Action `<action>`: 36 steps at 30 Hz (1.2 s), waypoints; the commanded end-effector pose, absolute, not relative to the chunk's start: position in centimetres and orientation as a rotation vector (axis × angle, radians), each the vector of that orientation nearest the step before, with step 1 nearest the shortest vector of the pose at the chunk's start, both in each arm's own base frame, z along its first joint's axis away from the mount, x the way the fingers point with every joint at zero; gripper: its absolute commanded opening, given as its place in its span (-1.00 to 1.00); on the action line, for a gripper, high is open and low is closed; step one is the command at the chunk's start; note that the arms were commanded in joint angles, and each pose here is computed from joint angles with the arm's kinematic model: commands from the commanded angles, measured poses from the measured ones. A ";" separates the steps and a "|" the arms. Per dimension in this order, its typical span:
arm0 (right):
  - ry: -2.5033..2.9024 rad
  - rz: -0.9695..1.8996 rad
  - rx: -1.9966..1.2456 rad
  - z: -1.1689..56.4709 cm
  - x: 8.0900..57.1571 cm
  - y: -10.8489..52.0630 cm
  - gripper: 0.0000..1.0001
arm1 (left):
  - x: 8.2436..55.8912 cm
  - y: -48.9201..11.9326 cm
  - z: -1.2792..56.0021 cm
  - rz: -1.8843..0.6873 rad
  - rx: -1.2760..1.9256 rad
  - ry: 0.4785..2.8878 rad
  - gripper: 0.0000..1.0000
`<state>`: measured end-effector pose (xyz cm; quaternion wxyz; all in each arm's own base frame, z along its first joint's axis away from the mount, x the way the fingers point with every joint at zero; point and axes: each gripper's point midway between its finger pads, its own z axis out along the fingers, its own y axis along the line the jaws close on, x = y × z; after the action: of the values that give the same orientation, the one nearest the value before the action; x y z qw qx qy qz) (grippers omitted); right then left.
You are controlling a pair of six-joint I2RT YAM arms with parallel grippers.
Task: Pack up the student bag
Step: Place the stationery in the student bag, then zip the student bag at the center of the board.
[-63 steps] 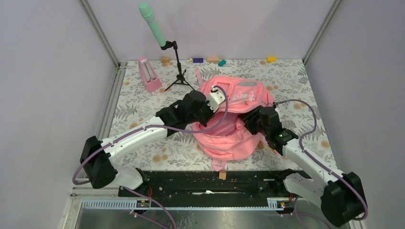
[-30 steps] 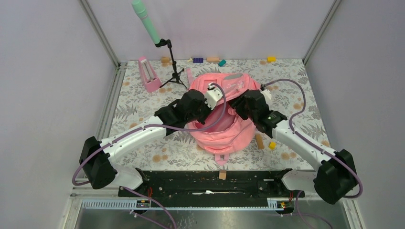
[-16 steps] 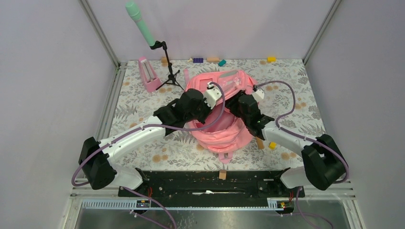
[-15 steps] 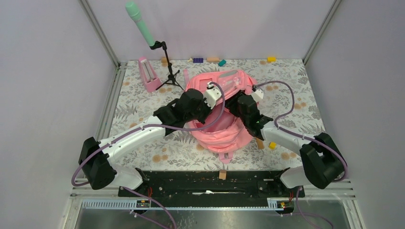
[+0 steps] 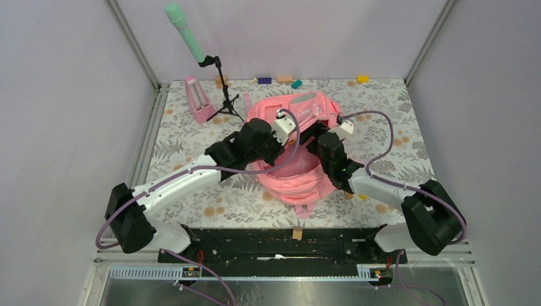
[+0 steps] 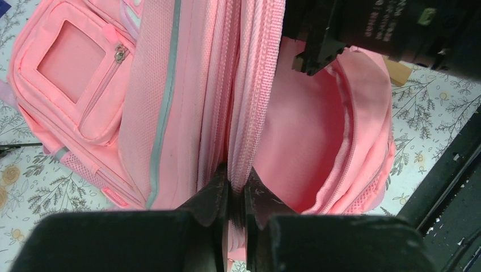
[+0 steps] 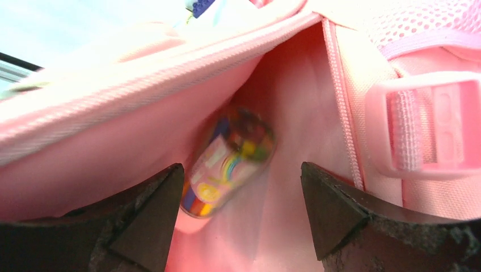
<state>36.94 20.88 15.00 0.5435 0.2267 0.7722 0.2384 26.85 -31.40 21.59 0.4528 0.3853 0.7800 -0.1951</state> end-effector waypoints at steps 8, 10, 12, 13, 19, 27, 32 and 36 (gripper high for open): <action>1.786 0.585 0.406 19.8 33.1 19.0 0.69 | 25.3 -34.8 24.1 -0.672 0.971 1.836 -1.00; 1.815 0.581 0.378 19.7 32.0 18.6 0.72 | 25.4 -34.9 23.7 -0.670 0.971 1.845 -1.00; 1.841 0.559 0.370 19.4 31.0 17.7 0.74 | 25.4 -35.0 23.6 -0.674 0.973 1.842 -0.98; 1.854 0.546 0.363 19.2 30.4 17.3 0.76 | 25.3 -35.1 23.6 -0.684 0.978 1.840 -0.91; 1.935 0.497 0.338 18.8 27.1 15.0 0.84 | 24.1 -35.9 23.9 -0.771 1.021 1.798 0.34; 1.913 0.531 0.415 18.5 23.6 12.1 0.89 | 21.5 -35.7 26.9 -0.886 1.090 1.592 0.98; 1.919 0.642 0.365 19.4 22.4 13.3 0.87 | 20.0 -33.4 29.3 -0.884 1.042 1.521 0.97; 1.940 0.704 0.347 20.4 22.2 14.4 0.84 | 22.8 -28.5 26.7 -0.615 0.855 1.678 0.98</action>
<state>22.73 12.74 18.91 0.5204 0.1596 0.7997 0.2536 20.40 -32.23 27.18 0.5023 0.4205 0.6748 -0.3399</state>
